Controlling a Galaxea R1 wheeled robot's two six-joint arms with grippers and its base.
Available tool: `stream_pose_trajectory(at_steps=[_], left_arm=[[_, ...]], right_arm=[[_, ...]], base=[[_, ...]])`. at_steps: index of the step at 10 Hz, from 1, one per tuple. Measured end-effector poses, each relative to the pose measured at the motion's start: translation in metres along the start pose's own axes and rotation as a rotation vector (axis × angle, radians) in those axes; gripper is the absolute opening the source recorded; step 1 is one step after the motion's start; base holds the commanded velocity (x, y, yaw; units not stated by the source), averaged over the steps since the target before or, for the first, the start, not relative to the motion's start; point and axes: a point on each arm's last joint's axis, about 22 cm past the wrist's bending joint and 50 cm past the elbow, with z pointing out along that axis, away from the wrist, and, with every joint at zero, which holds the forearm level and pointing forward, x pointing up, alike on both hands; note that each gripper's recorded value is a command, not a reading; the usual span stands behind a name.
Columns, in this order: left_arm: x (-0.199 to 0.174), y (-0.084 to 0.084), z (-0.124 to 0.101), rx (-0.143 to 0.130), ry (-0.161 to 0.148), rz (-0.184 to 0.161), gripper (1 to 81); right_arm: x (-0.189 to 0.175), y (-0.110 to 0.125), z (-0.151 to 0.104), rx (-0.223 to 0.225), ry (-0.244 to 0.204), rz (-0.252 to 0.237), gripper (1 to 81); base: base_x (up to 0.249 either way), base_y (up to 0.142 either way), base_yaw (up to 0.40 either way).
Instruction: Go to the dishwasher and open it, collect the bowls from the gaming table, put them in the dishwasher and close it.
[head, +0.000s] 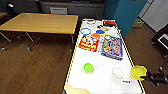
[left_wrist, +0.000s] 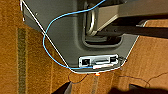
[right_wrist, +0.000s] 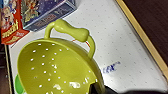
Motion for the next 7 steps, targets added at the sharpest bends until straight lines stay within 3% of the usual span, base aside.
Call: stream_pose_trajectory(at_steps=[2,5,7], left_arm=[[0.002,0.008,-0.007,-0.046,0.0,-0.005,81.1],[0.02,0.021,-0.032,-0.148,0.015,-0.011,81.1],[0.033,0.023,-0.059,-0.203,0.024,-0.012,81.1]], right_arm=[[-0.066,0.048,-0.039,-0.1,-0.109,-0.018,1.0],[-0.163,0.097,-0.061,-0.136,-0.273,-0.034,1.0],[-0.216,0.123,-0.075,-0.147,-0.321,-0.002,1.0]], base=[[0.0,0.0,0.0],[0.0,0.0,0.0],[0.0,0.0,0.0]])
